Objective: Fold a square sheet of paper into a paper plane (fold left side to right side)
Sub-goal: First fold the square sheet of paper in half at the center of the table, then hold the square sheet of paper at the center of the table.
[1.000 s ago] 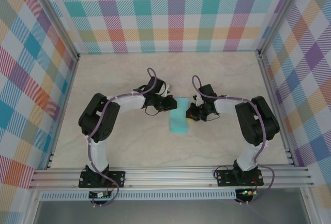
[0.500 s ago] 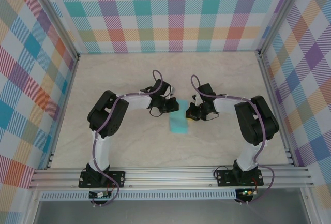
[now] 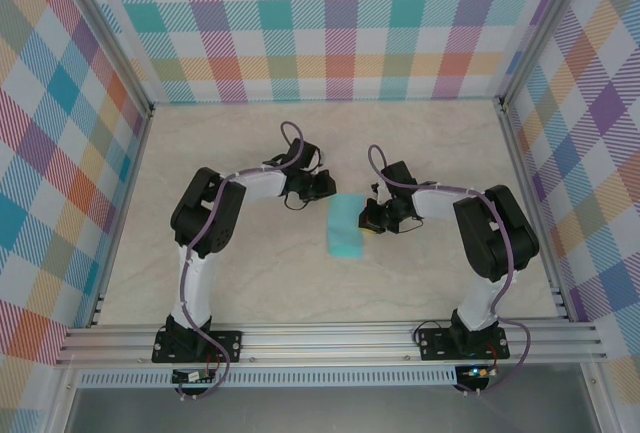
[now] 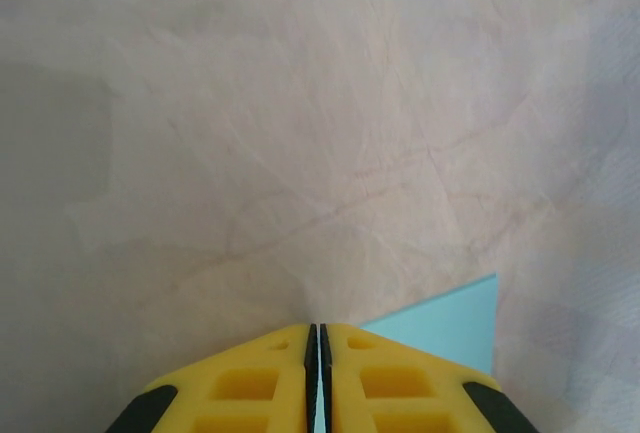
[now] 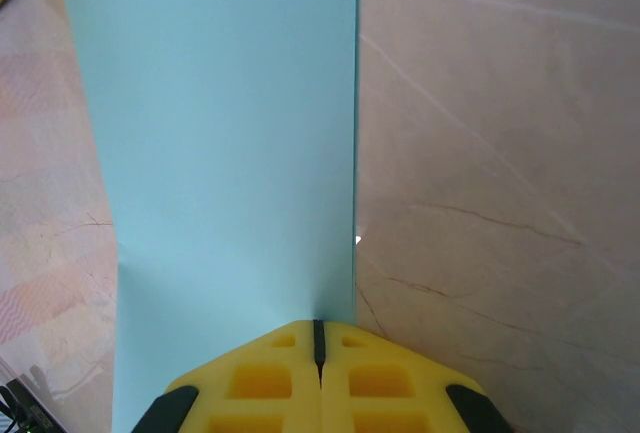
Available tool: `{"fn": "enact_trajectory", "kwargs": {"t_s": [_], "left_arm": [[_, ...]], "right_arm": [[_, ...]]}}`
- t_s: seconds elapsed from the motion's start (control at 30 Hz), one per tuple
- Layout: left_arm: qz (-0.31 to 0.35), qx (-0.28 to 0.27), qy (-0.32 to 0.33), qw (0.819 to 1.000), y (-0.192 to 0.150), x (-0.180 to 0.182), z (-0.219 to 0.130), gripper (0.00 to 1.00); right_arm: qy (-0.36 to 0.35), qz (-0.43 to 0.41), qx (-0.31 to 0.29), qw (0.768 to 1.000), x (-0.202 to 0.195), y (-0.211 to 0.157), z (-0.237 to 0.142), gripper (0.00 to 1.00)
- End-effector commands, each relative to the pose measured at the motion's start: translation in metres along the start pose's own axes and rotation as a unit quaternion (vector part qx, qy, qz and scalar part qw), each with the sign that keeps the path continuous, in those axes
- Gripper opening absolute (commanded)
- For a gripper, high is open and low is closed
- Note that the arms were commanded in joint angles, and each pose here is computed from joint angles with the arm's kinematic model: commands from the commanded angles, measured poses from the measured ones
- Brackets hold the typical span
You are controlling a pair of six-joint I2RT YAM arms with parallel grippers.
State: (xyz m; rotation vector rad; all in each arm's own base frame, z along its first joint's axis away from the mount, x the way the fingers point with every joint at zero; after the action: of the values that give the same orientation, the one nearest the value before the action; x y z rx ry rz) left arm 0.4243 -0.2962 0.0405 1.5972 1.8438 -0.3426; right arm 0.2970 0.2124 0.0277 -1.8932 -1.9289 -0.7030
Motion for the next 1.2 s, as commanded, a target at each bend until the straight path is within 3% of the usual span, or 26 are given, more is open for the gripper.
{"fn": "enact_trajectory", "kwargs": {"t_s": [0.0,0.23,0.4,0.53,0.67,0.87,1.17], "left_arm": [[-0.022,-0.032,0.029,0.999,0.025,0.024,0.003,0.13],[-0.005,-0.075,0.010,0.997,0.034,0.008,-0.051,0.15],[0.019,-0.064,-0.040,0.997,0.005,-0.017,-0.080,0.15],[0.033,-0.006,-0.076,0.997,-0.036,-0.035,-0.063,0.15],[0.035,0.024,-0.065,0.997,-0.061,-0.036,-0.033,0.15],[0.030,0.044,-0.038,0.998,-0.072,-0.026,-0.001,0.14],[0.047,0.046,0.029,0.997,-0.089,-0.005,0.001,0.14]], "right_arm": [[-0.110,0.034,0.061,0.991,-0.054,-0.041,0.017,0.00],[-0.101,0.033,0.055,0.993,-0.049,-0.038,0.015,0.00],[-0.099,0.030,0.051,0.993,-0.047,-0.035,0.015,0.00],[-0.100,0.029,0.052,0.993,-0.046,-0.036,0.015,0.00],[-0.099,0.030,0.052,0.993,-0.046,-0.036,0.015,0.00],[-0.091,0.026,0.049,0.994,-0.043,-0.034,0.015,0.00],[0.014,0.004,-0.005,1.000,-0.001,0.000,-0.007,0.00]]}}
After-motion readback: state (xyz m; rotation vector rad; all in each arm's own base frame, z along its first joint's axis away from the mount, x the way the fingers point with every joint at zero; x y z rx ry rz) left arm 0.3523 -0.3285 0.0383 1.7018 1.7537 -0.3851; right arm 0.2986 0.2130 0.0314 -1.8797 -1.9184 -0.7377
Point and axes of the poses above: each hand's point on the last joint's axis, 136 mm out from that joint toward the fingers, its own z axis out along the fingers, its own x axis along the line the jaws close on, y = z × x, the point moved 2 cm from there along -z, back along the fingers, and after that the axes turned 6 degrees about -z, right-handed, at the moved point
